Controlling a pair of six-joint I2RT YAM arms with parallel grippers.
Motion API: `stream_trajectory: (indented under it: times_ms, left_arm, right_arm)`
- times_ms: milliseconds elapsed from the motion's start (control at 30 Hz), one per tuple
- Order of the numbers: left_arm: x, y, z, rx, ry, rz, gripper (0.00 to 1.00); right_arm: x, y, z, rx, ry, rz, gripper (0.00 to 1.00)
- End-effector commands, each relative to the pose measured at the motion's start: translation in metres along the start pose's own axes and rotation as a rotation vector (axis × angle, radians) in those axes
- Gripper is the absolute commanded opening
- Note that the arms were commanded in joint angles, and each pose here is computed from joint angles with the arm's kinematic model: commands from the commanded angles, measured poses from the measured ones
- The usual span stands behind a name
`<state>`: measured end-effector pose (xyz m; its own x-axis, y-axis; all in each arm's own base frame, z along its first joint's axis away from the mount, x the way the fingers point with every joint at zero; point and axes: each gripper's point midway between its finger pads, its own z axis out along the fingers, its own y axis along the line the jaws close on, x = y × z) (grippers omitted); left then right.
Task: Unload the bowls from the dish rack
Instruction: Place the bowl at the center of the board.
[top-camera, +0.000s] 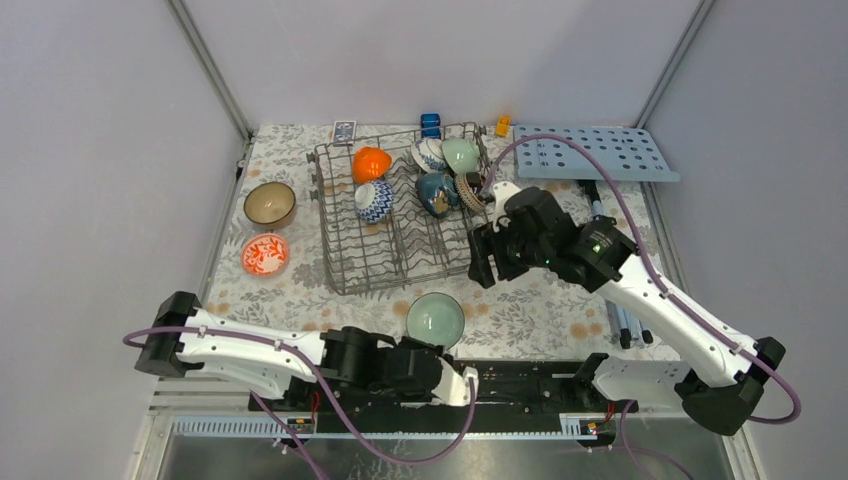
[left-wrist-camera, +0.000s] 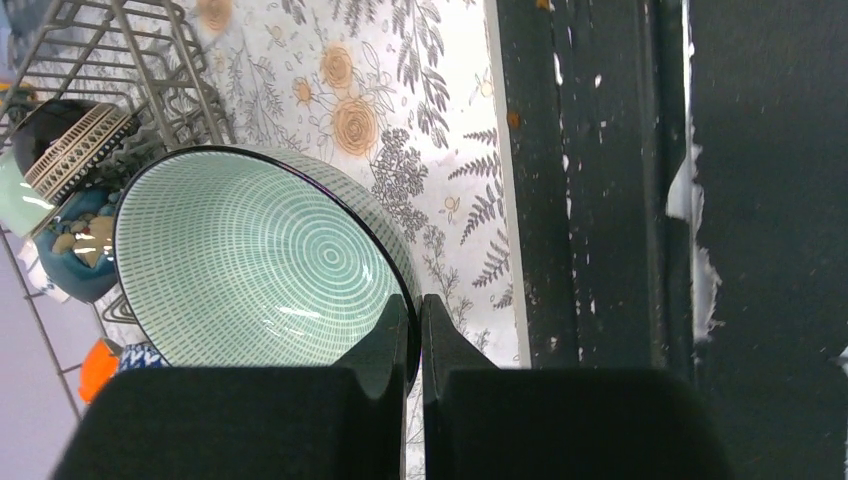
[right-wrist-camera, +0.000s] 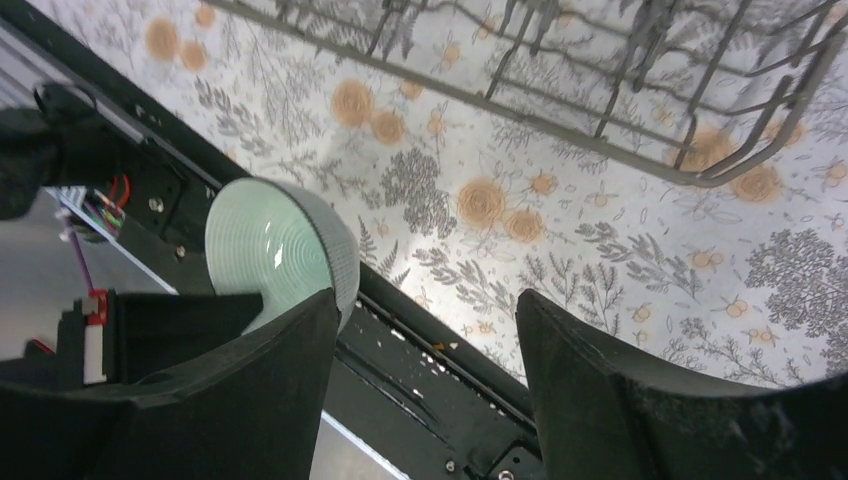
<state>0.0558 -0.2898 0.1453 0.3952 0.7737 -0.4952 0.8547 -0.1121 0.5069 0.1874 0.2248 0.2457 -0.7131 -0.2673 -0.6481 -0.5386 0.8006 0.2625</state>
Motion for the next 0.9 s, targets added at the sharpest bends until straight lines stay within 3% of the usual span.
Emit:
stream_trajectory:
  times_ms: [0, 167, 433, 867]
  left_arm:
    - [-0.008, 0.001, 0.002, 0.010, -0.043, 0.122, 0.00]
    - [0.002, -0.022, 0.008, 0.109, -0.040, 0.260, 0.00]
    - [0.021, -0.040, 0.020, 0.152, 0.071, 0.445, 0.00]
    - [0.018, -0.055, 0.018, 0.178, 0.063, 0.511, 0.00]
  right_arm:
    - [0.027, 0.002, 0.007, 0.064, 0.072, -0.069, 0.71]
    - [0.052, 0.022, 0.021, 0.090, 0.121, -0.147, 0.68]
    - [0.076, 0.045, 0.048, 0.136, 0.138, -0.214, 0.62]
    - [0.110, 0.063, 0.076, 0.161, 0.187, -0.265, 0.53]
